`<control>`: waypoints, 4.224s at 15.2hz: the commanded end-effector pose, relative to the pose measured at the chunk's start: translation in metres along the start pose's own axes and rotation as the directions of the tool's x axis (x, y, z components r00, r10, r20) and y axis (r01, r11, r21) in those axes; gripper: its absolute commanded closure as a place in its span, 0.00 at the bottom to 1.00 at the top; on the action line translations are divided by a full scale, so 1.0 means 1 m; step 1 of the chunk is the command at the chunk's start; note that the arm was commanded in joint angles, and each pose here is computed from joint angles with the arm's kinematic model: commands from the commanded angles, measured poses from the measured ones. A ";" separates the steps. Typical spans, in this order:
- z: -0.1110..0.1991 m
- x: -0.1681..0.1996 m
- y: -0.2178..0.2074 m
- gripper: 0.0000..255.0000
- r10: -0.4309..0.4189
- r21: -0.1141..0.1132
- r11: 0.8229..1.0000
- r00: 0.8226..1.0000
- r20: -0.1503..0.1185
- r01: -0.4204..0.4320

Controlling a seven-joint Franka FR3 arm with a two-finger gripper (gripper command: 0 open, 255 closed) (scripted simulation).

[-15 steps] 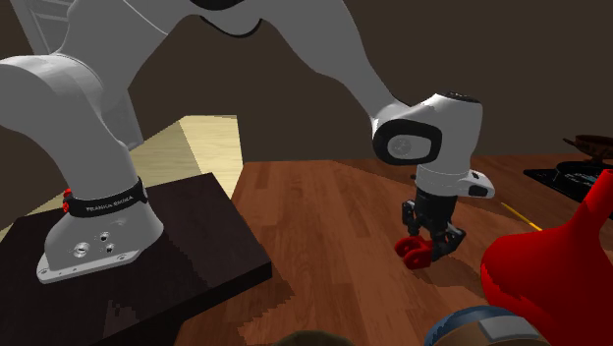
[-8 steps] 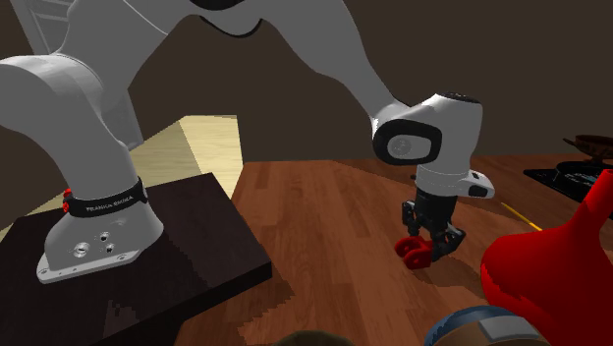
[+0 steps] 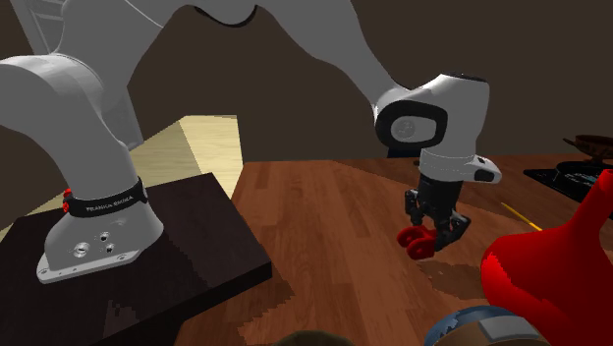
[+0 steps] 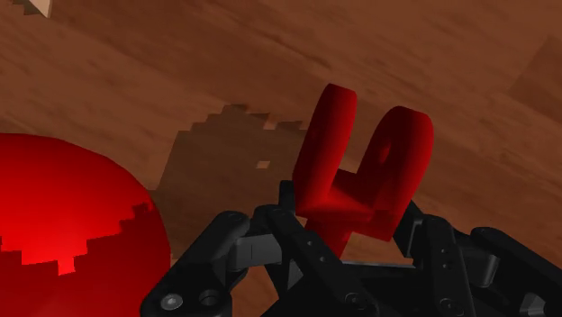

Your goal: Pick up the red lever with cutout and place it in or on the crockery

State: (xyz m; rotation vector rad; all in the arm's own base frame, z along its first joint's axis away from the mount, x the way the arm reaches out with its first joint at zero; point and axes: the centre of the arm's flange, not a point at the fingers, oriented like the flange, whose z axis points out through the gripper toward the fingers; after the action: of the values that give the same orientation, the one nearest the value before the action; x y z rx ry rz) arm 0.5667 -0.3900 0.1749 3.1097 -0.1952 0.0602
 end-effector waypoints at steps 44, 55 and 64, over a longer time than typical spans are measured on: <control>-0.150 -0.213 0.097 1.00 0.000 0.000 1.000 1.000 0.000 0.000; -0.158 -0.346 0.154 1.00 0.000 0.000 1.000 1.000 0.000 0.000; -0.122 -0.373 0.164 1.00 0.000 0.000 1.000 1.000 0.000 0.000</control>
State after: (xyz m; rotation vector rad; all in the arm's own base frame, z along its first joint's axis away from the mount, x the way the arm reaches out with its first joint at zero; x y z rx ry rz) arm 0.1719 -0.5028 0.2915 3.1101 -0.1950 0.0599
